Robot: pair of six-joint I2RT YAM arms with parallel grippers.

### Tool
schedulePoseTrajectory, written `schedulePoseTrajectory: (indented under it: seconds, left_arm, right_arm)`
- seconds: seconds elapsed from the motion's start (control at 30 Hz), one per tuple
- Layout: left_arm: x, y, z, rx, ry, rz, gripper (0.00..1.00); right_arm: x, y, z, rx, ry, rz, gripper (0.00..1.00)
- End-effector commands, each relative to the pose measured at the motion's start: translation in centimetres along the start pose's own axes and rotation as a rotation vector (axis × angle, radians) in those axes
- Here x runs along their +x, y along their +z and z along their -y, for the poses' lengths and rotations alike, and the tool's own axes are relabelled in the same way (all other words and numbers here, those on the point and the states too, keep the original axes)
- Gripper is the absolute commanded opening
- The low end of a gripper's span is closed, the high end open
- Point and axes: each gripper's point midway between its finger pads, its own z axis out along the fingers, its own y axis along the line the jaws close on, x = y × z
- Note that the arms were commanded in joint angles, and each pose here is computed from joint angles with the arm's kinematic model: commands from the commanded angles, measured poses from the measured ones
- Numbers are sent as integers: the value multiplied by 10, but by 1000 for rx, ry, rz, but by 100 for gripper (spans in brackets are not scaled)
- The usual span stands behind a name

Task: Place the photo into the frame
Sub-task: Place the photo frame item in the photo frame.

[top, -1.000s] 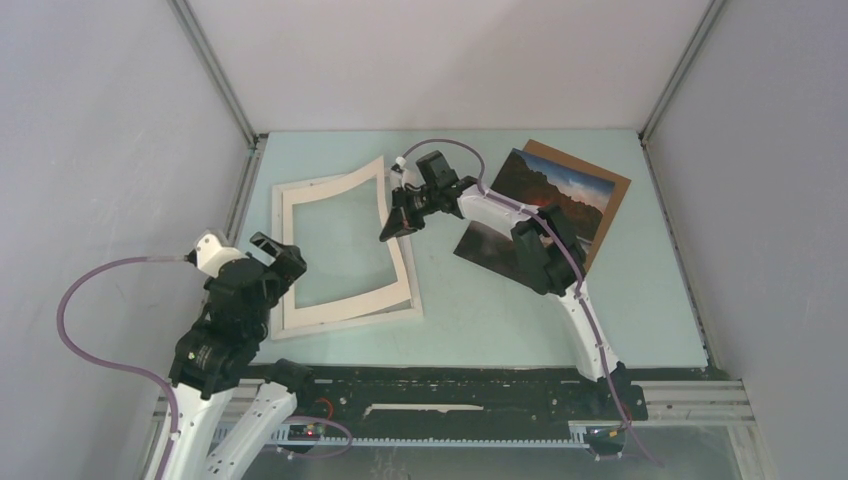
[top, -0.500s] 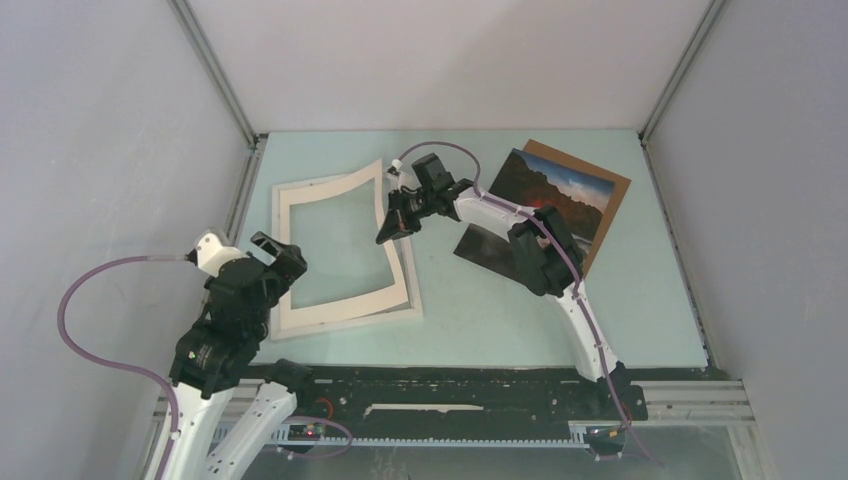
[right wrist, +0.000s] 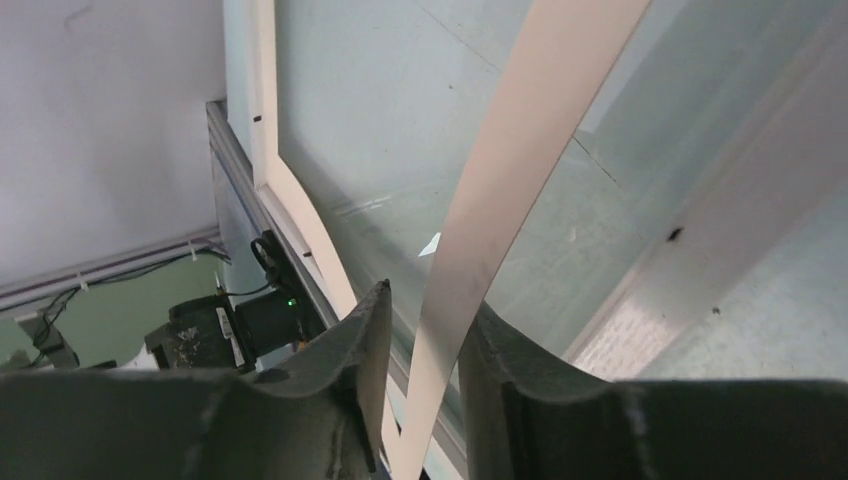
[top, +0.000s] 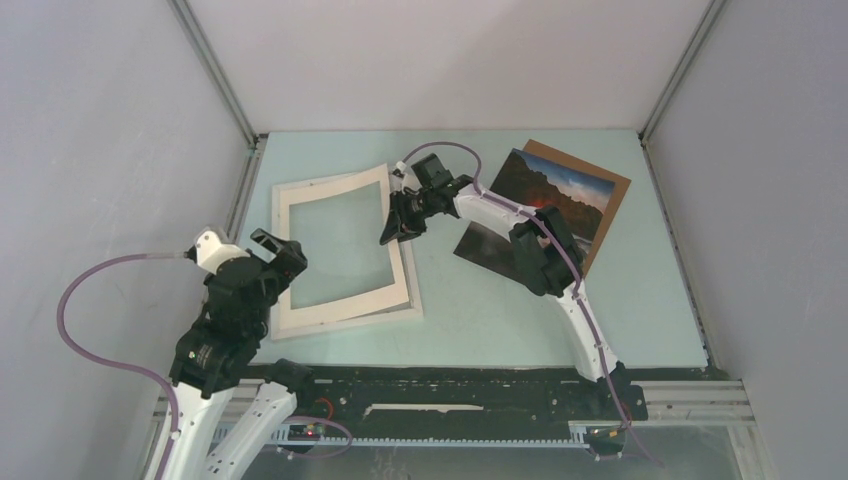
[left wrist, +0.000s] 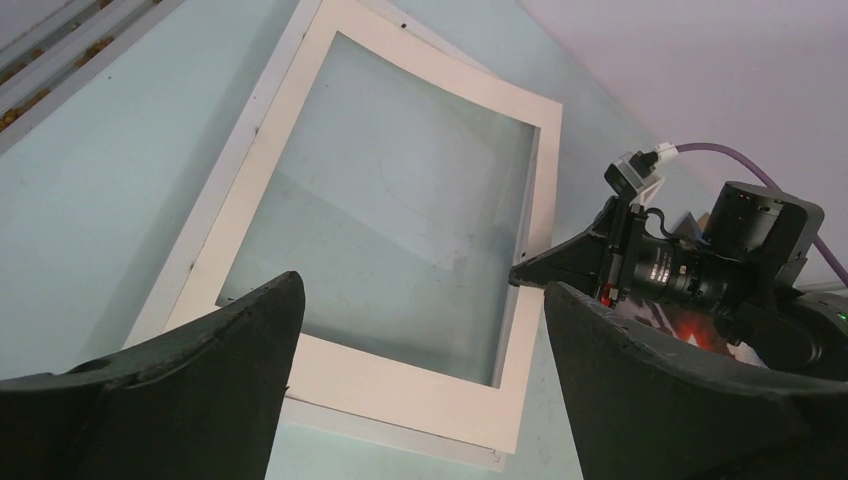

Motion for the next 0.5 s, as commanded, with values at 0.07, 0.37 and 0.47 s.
schedulePoseTrajectory:
  seconds: [0.07,0.37,0.47]
  left_arm:
    - [-4,7,6,9,27,19,97]
    - [-4,9,6,11,37,26,98]
    - [-3,11,6,8,45,23,98]
  right_arm:
    - [-9,-23,-15,119,-3,29,46]
    - [-10,-30,-3,200,-31,36,58]
    - [-13,-34,1,240,-47,46,60]
